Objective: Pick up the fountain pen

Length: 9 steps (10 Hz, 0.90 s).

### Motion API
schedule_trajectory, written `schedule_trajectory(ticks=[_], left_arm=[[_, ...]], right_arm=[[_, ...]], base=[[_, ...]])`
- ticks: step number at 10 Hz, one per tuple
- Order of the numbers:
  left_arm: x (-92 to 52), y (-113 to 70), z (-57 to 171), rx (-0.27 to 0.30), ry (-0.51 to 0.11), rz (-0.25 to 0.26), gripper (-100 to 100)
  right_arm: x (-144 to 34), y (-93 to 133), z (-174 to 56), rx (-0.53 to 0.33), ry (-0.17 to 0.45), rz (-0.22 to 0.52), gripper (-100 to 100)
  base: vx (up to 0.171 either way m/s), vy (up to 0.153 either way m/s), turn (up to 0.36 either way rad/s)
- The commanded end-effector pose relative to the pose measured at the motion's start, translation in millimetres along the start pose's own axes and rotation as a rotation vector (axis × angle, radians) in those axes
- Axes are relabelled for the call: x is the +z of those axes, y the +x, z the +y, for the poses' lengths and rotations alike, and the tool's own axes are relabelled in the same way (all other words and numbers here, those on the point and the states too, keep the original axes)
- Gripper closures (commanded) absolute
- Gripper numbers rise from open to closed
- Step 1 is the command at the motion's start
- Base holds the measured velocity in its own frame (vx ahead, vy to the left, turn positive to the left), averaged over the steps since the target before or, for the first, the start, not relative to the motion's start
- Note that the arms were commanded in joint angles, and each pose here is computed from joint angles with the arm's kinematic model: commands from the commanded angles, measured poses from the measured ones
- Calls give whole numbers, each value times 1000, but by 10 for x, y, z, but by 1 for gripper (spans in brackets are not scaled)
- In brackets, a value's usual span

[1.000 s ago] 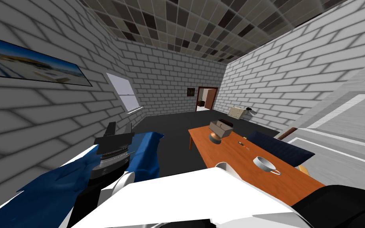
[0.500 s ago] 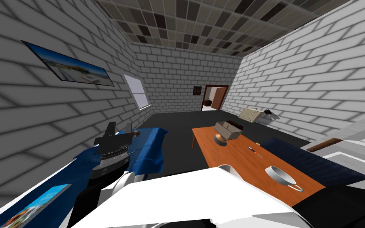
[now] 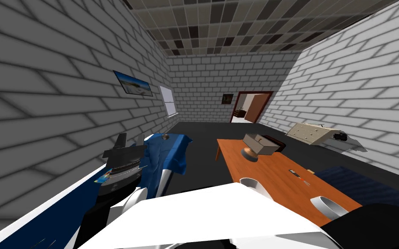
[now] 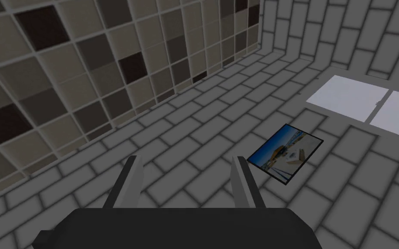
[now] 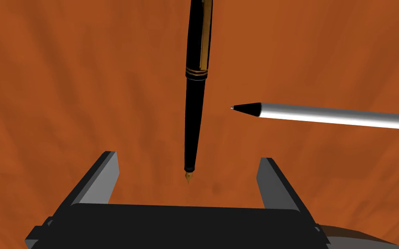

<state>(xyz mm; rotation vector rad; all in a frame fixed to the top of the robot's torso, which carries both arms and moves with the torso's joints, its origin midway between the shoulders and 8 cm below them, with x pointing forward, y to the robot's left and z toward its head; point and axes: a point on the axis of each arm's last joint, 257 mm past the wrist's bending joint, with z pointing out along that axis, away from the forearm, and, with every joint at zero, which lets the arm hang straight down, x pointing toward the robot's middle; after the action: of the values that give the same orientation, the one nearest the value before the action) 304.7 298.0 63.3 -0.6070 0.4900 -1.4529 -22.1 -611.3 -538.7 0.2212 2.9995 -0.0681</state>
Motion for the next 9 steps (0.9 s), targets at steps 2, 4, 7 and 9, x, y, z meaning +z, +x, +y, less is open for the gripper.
schedule_trajectory(ticks=[2, 4, 7, 9], left_arm=[[0, 0, 0, 0, 0, 0, 0], [0, 0, 0, 0, 0, 0, 0], [-1, -1, 0, 0, 0, 0, 0], [-1, -1, 0, 1, 0, 0, 0]], right_arm=[[28, 31, -34, 61, 12, 1, -100], [33, 35, -39, 77, 15, 0, -100], [33, 35, -44, 81, 16, 0, 100], [34, 33, -39, 81, 15, 0, 100]], base=[[-177, 23, 240], [-92, 26, 166], [-5, 1, -5], [0, 0, 0]])
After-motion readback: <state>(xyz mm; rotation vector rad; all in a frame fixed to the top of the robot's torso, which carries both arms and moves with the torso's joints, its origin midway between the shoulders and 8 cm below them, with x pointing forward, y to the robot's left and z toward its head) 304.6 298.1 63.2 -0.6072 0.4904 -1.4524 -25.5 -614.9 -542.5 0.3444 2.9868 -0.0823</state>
